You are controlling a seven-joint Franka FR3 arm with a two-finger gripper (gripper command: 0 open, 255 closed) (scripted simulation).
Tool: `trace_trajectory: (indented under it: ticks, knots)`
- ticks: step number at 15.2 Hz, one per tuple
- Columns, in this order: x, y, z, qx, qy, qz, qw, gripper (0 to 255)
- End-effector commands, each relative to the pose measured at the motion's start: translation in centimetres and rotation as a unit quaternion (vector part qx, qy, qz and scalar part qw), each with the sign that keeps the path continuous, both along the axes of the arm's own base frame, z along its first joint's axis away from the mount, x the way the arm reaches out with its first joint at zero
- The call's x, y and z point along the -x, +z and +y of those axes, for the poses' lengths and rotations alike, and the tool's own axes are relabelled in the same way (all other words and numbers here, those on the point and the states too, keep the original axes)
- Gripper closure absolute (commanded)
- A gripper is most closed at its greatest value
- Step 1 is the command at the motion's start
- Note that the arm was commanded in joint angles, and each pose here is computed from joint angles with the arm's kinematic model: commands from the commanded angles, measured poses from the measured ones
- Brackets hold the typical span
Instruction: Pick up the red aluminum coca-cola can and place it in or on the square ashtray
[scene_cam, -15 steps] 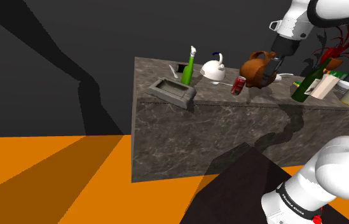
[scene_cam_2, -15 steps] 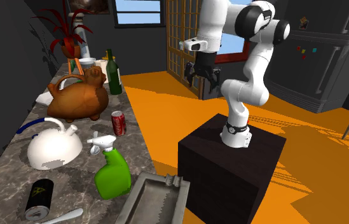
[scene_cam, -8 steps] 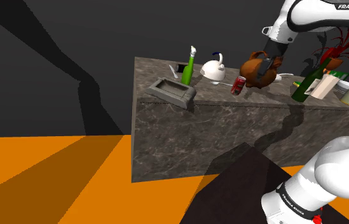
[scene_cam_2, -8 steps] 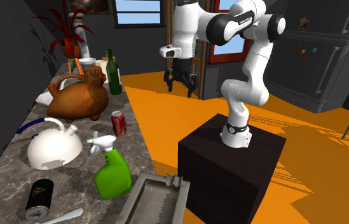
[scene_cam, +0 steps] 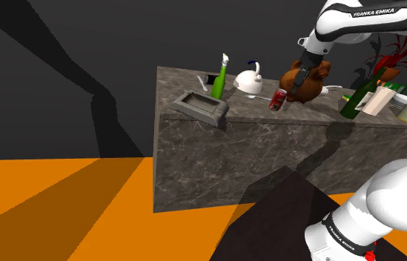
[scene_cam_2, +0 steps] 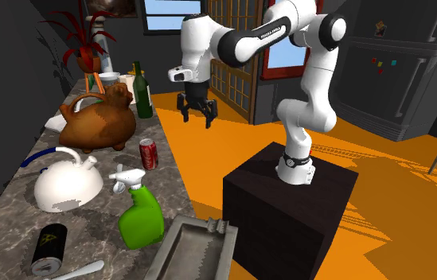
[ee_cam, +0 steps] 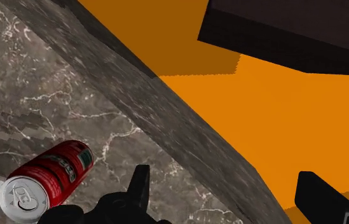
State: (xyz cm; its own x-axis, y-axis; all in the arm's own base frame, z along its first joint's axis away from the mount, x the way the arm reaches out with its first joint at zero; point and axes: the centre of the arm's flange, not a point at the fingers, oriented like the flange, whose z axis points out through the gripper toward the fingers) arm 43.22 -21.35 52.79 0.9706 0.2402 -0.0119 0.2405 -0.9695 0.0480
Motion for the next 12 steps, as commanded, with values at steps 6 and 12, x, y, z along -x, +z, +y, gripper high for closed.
trace_trajectory:
  ticks: [6, 12]
  knots:
    - [-5.3, -3.0, -7.5, -0.012, 0.012, 0.0, 0.9998, 0]
    - [-9.9, -5.7, -13.7, -0.023, 0.022, 0.001, 0.9995, 0]
